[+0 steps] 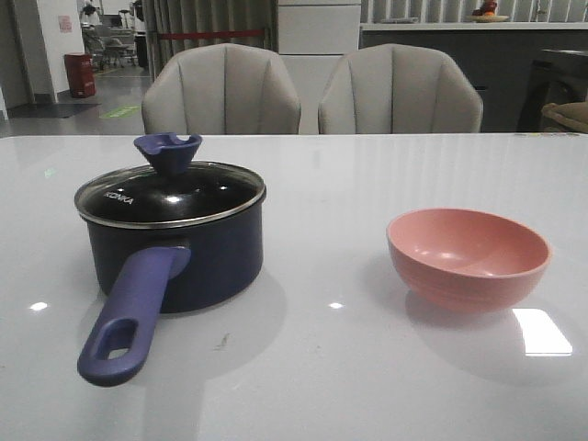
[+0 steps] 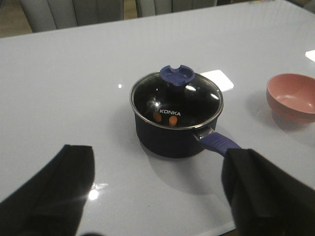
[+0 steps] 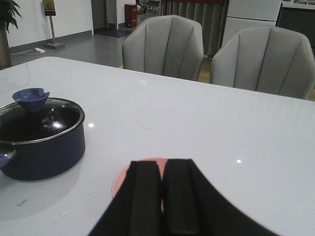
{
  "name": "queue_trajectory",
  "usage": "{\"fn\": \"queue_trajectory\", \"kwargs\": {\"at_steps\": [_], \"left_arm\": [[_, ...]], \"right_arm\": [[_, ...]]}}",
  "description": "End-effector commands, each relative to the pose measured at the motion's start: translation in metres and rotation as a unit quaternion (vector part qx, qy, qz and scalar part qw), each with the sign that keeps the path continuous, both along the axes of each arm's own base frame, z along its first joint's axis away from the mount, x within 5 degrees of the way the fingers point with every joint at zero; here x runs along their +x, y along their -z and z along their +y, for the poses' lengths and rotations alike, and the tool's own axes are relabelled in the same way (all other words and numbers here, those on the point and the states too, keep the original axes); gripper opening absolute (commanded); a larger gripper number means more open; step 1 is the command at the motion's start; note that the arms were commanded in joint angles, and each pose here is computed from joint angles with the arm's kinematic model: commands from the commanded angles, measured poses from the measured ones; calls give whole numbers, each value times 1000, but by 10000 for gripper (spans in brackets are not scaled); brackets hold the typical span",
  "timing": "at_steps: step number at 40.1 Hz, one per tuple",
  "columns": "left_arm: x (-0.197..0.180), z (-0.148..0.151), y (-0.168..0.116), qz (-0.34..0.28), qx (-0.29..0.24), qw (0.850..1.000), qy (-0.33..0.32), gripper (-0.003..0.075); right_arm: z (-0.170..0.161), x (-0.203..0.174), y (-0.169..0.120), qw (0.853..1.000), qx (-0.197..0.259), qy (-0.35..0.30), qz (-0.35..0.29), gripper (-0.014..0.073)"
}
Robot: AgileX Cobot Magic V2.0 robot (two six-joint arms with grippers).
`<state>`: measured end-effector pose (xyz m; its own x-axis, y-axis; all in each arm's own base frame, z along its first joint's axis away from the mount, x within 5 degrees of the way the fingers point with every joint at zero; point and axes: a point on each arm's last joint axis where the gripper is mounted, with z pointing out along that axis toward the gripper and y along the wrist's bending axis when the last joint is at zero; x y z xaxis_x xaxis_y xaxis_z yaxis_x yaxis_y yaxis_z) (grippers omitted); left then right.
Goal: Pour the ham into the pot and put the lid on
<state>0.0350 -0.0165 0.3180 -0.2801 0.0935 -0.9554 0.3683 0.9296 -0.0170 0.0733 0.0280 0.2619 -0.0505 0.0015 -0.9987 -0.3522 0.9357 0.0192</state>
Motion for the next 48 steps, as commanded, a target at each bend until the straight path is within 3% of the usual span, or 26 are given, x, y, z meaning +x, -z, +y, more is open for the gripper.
{"fn": "queue_trajectory", "kwargs": {"at_steps": [1,8,36,48], "left_arm": [[-10,5,-2,-84,-30,996,-6,389],[-18,8,13,-115,-40,992,-8,99],[-15,7,19,-113,-39,993,-9,119],[12,10,56,-203,-78,968,-123,119]], "right_arm": [[-2,0,-17,999,17,9,-51,160],[-2,0,-17,999,17,9,-51,160],[-2,0,-17,999,17,9,-51,160],[-2,0,-17,999,17,9,-51,160]]}}
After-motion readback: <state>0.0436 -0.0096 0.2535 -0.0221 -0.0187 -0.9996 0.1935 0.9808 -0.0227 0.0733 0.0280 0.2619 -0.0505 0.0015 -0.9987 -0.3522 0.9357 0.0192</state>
